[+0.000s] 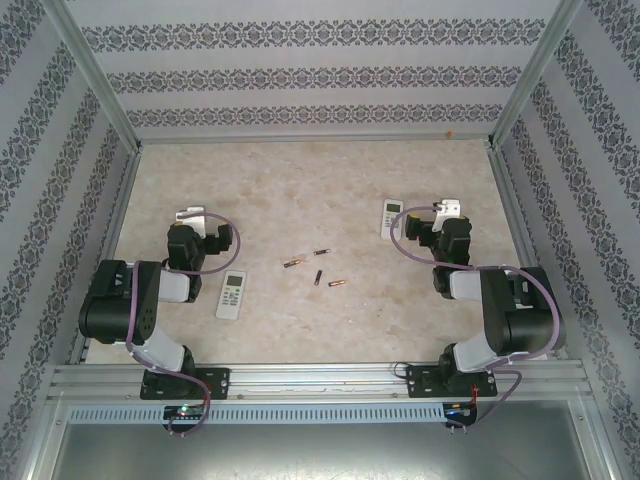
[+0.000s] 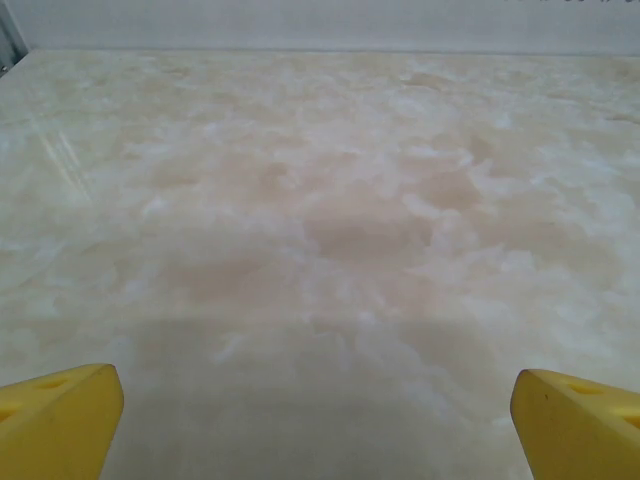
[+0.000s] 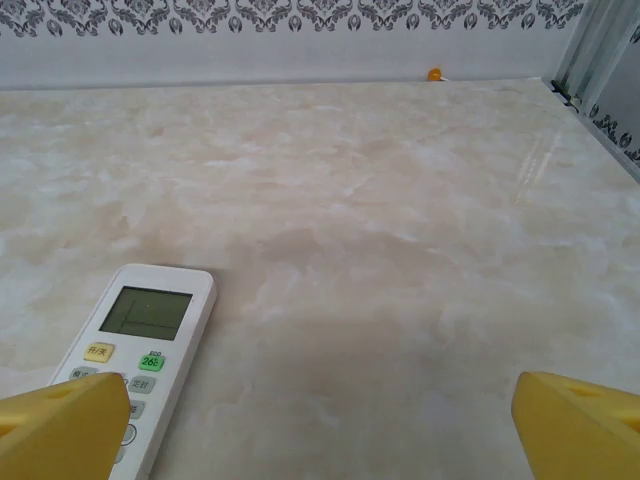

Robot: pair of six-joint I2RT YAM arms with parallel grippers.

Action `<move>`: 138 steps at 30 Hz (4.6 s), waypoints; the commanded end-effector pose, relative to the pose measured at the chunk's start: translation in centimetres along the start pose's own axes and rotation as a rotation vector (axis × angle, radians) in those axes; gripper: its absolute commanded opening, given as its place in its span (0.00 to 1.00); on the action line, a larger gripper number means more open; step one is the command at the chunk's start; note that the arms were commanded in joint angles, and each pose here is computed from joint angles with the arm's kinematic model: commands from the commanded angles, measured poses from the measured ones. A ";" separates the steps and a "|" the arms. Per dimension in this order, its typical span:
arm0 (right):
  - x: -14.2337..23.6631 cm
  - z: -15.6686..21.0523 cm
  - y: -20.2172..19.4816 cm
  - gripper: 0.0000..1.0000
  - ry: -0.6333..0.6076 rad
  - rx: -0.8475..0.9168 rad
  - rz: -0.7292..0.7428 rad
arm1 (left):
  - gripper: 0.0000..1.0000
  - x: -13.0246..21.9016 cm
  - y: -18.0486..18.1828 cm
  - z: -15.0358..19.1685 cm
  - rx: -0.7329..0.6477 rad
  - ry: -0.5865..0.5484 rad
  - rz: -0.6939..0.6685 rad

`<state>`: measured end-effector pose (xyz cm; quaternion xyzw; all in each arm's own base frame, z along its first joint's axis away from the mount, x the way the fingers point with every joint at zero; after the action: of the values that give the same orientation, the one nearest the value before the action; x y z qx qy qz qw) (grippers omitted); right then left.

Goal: Load the batteries into the remote control

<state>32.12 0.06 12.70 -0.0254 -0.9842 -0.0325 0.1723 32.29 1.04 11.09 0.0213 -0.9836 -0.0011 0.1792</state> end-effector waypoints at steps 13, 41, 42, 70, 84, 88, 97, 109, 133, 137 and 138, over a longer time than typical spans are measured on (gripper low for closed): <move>0.1 -0.3 0.2 0.98 -0.028 0.015 -0.006 | 1.00 -0.1 -0.2 -0.4 -0.020 -0.009 0.029; 11.6 -4.2 12.8 0.98 0.619 -0.176 -0.365 | 0.91 11.9 -11.2 -7.7 0.164 0.619 0.217; 11.6 -4.0 13.3 0.98 0.633 -0.166 -0.383 | 0.91 12.2 -11.2 -6.9 0.116 0.691 0.180; 13.9 -5.5 16.1 0.98 0.584 -0.140 -0.492 | 0.46 6.9 -10.7 5.1 0.015 1.123 0.029; 18.0 -13.0 19.0 0.98 0.396 -0.409 -0.997 | 0.35 14.0 -18.2 -18.6 0.478 0.375 1.092; 18.8 -15.6 20.5 0.98 0.362 -0.455 -1.172 | 0.31 15.4 -19.1 -22.9 0.581 0.238 1.311; 18.2 -18.1 23.1 0.90 0.342 -0.568 -1.368 | 0.29 16.9 -19.9 -25.7 0.641 0.164 1.484; 18.2 -18.9 24.0 0.47 0.296 -0.559 -1.372 | 0.44 16.8 -19.9 -25.2 0.637 0.173 1.440; 14.6 -10.0 26.9 0.42 0.150 0.179 -0.752 | 0.79 13.5 -15.9 -16.8 0.562 0.389 0.744; 15.6 -10.7 26.1 0.42 0.112 0.137 -0.790 | 0.80 13.8 -14.8 -16.7 0.543 0.375 0.658; 15.9 -10.8 26.3 0.43 0.112 0.128 -0.821 | 0.80 13.7 -15.1 -16.8 0.547 0.381 0.687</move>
<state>23.00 26.24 26.98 0.3622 -0.8969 -0.0097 0.2536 26.07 -15.34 32.28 -0.2899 -0.8332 0.3413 0.3246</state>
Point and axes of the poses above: each hand's point on the last joint's axis, 136 mm out from that joint toward the fingers, its own x axis back along the fingers, its own y axis along the line the jaws close on, z = x × y, the point moved 8 cm from there along x, back along the fingers, and after that the axes turned 2 degrees about -x, right-handed, at the moved point
